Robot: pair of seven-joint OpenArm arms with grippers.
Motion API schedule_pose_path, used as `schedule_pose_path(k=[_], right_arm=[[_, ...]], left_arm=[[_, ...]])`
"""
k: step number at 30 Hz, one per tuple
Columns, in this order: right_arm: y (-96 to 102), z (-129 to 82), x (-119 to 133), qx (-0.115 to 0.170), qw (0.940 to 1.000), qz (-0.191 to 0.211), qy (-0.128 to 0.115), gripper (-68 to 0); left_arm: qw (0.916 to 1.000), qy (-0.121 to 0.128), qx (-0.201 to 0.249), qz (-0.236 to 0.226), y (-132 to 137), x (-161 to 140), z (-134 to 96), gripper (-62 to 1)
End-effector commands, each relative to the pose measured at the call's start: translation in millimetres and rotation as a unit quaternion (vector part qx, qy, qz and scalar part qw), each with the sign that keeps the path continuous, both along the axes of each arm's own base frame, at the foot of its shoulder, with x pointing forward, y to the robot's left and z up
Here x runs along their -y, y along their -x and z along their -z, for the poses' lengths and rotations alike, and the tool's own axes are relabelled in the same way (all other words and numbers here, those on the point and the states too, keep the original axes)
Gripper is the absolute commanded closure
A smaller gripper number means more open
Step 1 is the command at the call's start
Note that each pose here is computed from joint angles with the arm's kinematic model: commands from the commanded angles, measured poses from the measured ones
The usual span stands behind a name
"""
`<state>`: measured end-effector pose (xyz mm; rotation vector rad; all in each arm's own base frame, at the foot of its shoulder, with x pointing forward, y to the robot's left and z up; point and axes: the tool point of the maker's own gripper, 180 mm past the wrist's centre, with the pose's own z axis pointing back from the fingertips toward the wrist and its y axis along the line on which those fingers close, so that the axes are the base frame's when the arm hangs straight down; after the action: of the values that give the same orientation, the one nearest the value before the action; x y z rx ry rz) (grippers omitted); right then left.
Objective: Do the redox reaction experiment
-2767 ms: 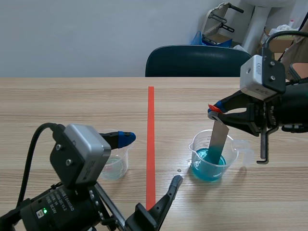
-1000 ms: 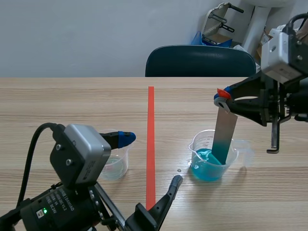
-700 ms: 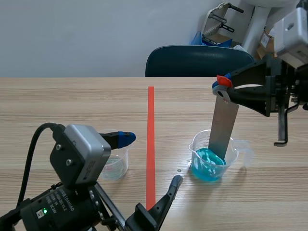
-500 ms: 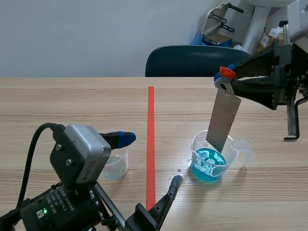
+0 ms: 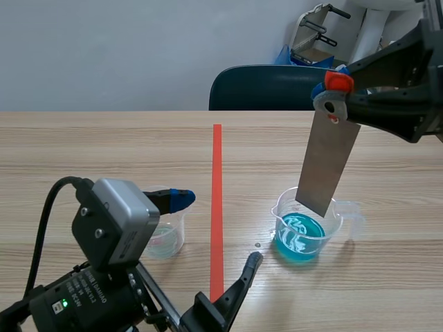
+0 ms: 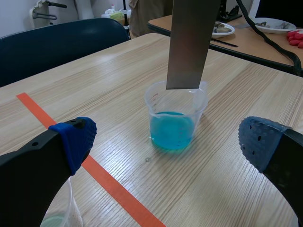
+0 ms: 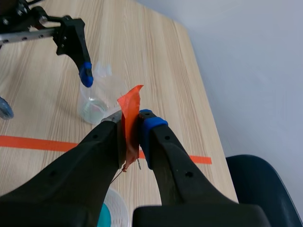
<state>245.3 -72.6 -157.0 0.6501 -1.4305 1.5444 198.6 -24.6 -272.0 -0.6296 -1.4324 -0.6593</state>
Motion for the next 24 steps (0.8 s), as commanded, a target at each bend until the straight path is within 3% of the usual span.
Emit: schedule_pose_path(k=[1, 14, 24], right_arm=[[1.2, -14.2, 0.6, 0.012, 0.9999, -0.009, -0.009, -0.7], [6.5, -29.0, 0.6, 0.013, 0.9992, -0.023, -0.032, -0.7], [6.5, -29.2, 0.6, 0.013, 0.9991, -0.022, -0.032, -0.7]], left_arm=[[0.9998, 0.018, 0.009, -0.003, -1.0, 2.5, -9.4, -62.3], [0.9998, 0.018, 0.009, -0.003, -1.1, 2.4, -9.4, -62.3], [0.9998, 0.018, 0.009, -0.003, -1.1, 2.4, -9.4, -62.3]])
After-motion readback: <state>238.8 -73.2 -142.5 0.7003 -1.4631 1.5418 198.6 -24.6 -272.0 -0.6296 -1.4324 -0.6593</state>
